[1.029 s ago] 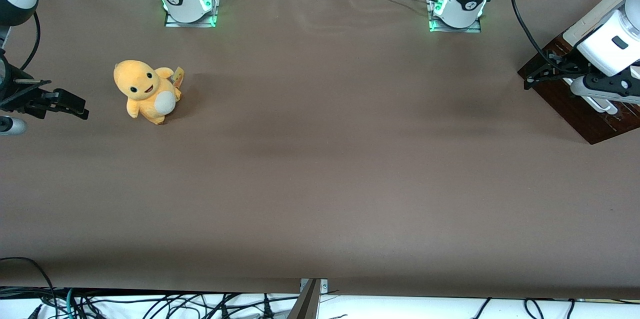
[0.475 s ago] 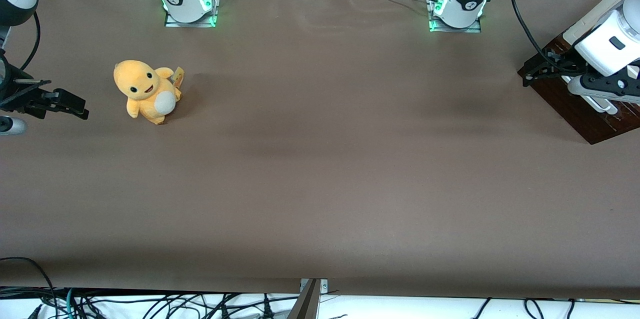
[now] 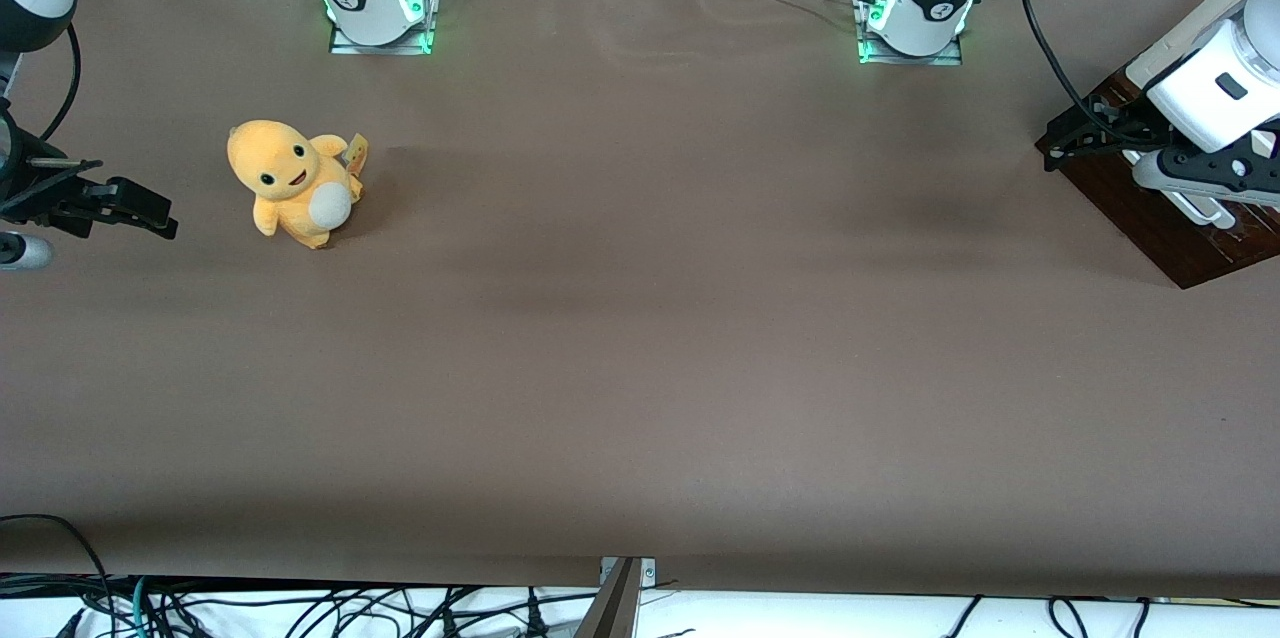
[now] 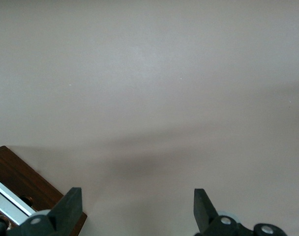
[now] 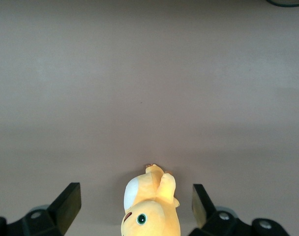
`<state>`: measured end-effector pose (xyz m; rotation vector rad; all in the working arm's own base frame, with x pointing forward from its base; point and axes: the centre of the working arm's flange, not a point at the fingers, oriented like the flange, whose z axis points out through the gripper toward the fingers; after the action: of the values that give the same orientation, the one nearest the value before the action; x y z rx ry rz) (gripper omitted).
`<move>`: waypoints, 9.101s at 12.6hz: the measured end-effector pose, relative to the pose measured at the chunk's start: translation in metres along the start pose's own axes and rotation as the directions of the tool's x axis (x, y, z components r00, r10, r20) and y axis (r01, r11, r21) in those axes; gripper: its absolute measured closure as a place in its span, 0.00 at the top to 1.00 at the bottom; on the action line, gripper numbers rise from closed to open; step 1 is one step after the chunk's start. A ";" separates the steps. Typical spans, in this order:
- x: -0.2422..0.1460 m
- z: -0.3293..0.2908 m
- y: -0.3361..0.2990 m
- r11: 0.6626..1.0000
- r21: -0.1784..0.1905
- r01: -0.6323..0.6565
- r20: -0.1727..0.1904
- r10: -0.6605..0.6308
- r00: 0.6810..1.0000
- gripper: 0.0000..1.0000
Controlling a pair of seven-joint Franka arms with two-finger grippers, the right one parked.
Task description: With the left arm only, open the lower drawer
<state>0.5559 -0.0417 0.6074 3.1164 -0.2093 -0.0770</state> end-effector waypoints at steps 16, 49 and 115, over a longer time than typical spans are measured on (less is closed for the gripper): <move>-0.009 0.007 -0.009 1.000 0.026 0.013 0.077 -0.015 0.997 1.00; -0.070 0.430 -0.161 0.088 0.994 0.069 0.011 -0.690 0.724 0.78; 0.074 0.053 0.092 0.962 0.170 0.215 0.076 -0.231 0.970 1.00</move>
<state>0.6141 -0.1439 0.5528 3.2867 0.1448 -0.2228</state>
